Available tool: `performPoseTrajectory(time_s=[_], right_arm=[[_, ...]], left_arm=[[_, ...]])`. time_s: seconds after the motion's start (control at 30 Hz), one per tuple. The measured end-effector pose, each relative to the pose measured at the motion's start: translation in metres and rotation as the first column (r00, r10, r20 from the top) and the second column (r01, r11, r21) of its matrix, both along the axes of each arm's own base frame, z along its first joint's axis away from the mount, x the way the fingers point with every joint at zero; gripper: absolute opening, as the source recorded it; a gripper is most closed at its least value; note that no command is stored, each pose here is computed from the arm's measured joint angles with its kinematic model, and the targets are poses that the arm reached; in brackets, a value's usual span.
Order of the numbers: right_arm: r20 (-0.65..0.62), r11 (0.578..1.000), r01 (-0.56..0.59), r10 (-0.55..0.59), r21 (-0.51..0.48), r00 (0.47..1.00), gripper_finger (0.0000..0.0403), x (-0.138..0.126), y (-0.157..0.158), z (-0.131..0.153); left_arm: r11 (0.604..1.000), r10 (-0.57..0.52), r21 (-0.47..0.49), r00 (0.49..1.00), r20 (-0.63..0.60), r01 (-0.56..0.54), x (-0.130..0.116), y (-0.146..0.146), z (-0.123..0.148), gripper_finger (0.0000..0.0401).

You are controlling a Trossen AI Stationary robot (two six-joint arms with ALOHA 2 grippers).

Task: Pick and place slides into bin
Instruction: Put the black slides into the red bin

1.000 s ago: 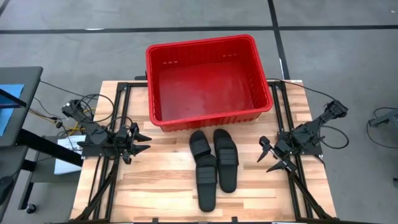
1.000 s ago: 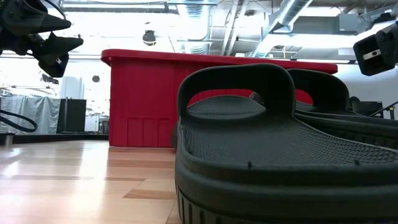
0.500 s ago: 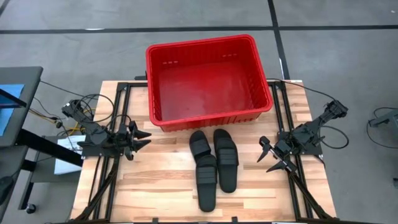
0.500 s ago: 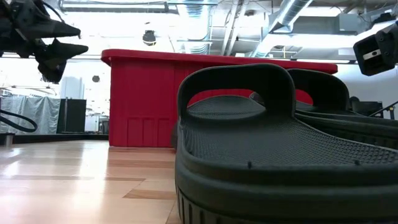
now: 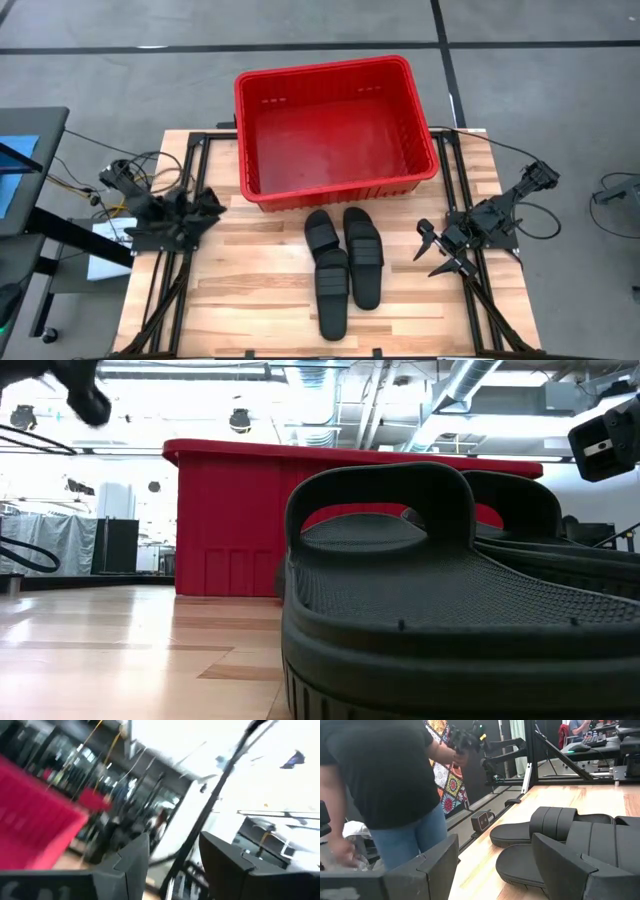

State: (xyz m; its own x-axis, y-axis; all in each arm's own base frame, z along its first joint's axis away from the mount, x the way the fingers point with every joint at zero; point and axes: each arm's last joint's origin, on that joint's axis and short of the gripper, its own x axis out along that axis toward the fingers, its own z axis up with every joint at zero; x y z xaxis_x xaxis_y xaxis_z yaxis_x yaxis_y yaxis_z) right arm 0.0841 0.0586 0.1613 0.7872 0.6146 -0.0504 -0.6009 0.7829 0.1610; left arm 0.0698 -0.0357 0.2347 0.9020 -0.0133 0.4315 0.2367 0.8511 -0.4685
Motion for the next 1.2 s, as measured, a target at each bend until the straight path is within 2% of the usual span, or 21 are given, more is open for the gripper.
performPoseTrajectory(time_s=[0.13,0.27,0.43,0.7,0.8,0.93,1.07,1.2], right_arm=[[0.000,1.000,0.000,0.000,0.000,1.000,0.0244,0.000,0.000,0.000],[0.000,1.000,0.000,0.000,0.000,1.000,0.0244,0.000,0.000,0.000],[0.000,1.000,0.000,0.000,0.000,1.000,0.0244,0.000,0.000,0.000],[0.000,1.000,0.000,0.000,0.000,1.000,0.0244,0.000,0.000,0.000],[0.000,1.000,0.000,0.000,0.000,1.000,0.0244,0.000,0.000,0.000],[0.000,1.000,0.000,0.000,0.000,1.000,0.0244,0.000,0.000,0.000],[0.000,1.000,0.000,0.000,-0.001,1.000,0.0244,0.000,0.000,0.000],[0.000,1.000,0.000,0.000,0.000,1.000,0.0244,0.000,0.000,0.000]], left_arm=[[0.996,-0.005,0.084,1.000,0.009,0.004,0.003,-0.003,0.025,0.0164],[0.982,0.013,0.188,0.998,-0.062,-0.001,0.021,-0.018,0.053,0.0164],[0.921,0.137,0.385,0.977,-0.163,-0.065,0.056,-0.044,0.088,0.0164],[0.842,0.300,0.532,0.898,-0.322,-0.091,0.115,-0.085,0.122,0.0164],[0.840,0.323,0.536,0.872,-0.369,-0.084,0.140,-0.095,0.125,0.0164],[0.857,0.304,0.513,0.847,-0.436,-0.044,0.174,-0.105,0.120,0.0164],[0.886,0.255,0.463,0.848,-0.464,-0.013,0.202,-0.110,0.120,0.0164],[0.889,0.237,0.458,0.843,-0.483,0.013,0.226,-0.119,0.117,0.0164]])
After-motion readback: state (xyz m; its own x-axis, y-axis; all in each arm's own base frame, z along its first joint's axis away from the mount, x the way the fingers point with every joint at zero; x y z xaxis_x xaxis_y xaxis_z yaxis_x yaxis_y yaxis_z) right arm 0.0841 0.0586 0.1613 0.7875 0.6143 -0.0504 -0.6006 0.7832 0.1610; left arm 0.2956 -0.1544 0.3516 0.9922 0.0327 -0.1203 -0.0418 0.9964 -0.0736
